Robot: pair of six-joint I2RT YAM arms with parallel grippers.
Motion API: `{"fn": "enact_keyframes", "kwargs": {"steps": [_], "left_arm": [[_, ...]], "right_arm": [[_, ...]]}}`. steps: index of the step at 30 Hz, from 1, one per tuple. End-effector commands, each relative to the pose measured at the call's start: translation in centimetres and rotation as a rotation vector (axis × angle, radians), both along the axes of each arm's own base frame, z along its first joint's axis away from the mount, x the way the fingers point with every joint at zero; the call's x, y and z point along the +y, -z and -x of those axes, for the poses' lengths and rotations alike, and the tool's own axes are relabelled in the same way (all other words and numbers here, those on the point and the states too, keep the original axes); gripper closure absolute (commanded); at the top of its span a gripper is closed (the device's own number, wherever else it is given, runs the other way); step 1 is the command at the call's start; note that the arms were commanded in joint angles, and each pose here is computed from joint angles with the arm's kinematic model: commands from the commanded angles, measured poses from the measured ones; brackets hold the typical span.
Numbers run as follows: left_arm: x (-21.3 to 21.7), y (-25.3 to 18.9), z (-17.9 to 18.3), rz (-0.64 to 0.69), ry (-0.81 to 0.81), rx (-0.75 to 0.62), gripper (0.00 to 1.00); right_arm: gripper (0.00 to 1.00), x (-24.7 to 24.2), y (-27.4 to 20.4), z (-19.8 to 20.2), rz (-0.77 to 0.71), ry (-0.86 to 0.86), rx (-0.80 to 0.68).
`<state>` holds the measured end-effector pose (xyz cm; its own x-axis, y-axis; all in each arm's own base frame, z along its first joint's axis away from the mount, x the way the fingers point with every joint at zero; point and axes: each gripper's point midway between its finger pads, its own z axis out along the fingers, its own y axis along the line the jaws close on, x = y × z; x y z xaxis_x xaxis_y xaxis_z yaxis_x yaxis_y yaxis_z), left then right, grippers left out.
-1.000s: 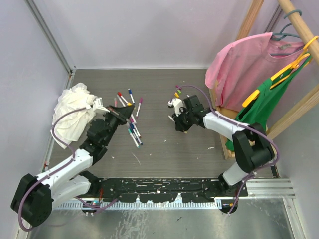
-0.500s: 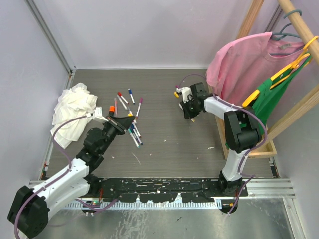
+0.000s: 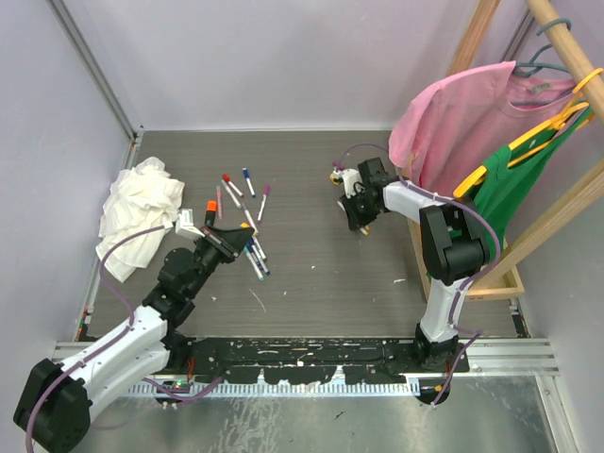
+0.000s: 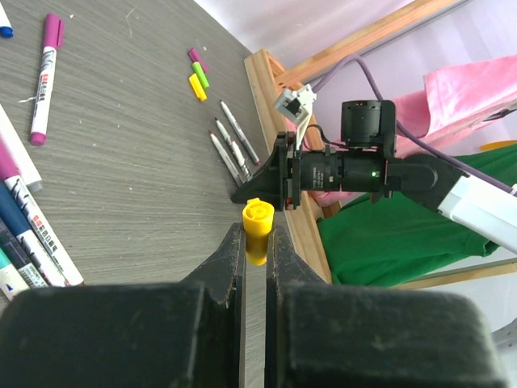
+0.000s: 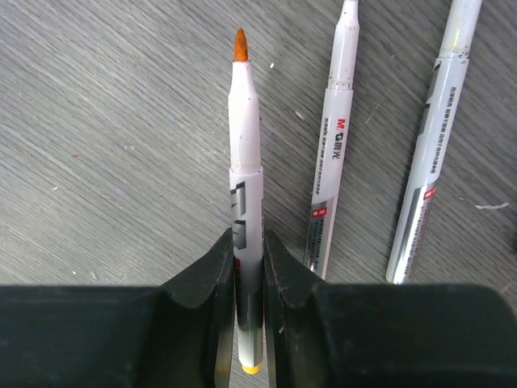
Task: Open the pen caps
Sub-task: Place the pen at the center of the board.
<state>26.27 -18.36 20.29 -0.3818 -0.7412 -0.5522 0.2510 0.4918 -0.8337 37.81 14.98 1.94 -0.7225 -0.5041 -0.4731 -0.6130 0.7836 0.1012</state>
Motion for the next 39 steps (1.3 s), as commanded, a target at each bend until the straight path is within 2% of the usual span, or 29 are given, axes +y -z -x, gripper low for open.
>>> {"fn": "enact_keyframes", "kwargs": {"steps": [1, 6, 18, 30, 36, 39], "left_arm": [[-0.5, -1.1, -0.1, 0.037, 0.023, -0.026, 1.0], [-1.0, -0.9, -0.2, 0.05, 0.043, -0.015, 1.0], [-1.7, -1.0, -0.2, 0.056, 0.075, -0.006, 1.0], [-3.8, -0.4, -1.1, 0.058, 0.146, 0.031, 1.0], [-5.7, 0.3, -3.4, 0.01, 0.172, 0.098, 1.0], [-6.5, 1.9, -5.5, -0.029, 0.139, 0.195, 1.0]], "right_arm": [[0.77, 0.1, -0.7, -1.1, 0.011, 0.006, -0.031], [0.71, 0.0, -0.5, -1.0, 0.013, 0.005, -0.026], [0.67, 0.0, -1.0, -1.0, 0.012, 0.004, -0.035], [0.62, 1.0, -5.5, -0.9, -0.063, -0.029, -0.115], [0.61, 1.9, -9.7, 0.6, -0.138, -0.103, -0.178], [0.61, 2.7, -11.7, 2.3, -0.199, -0.171, -0.201]]}}
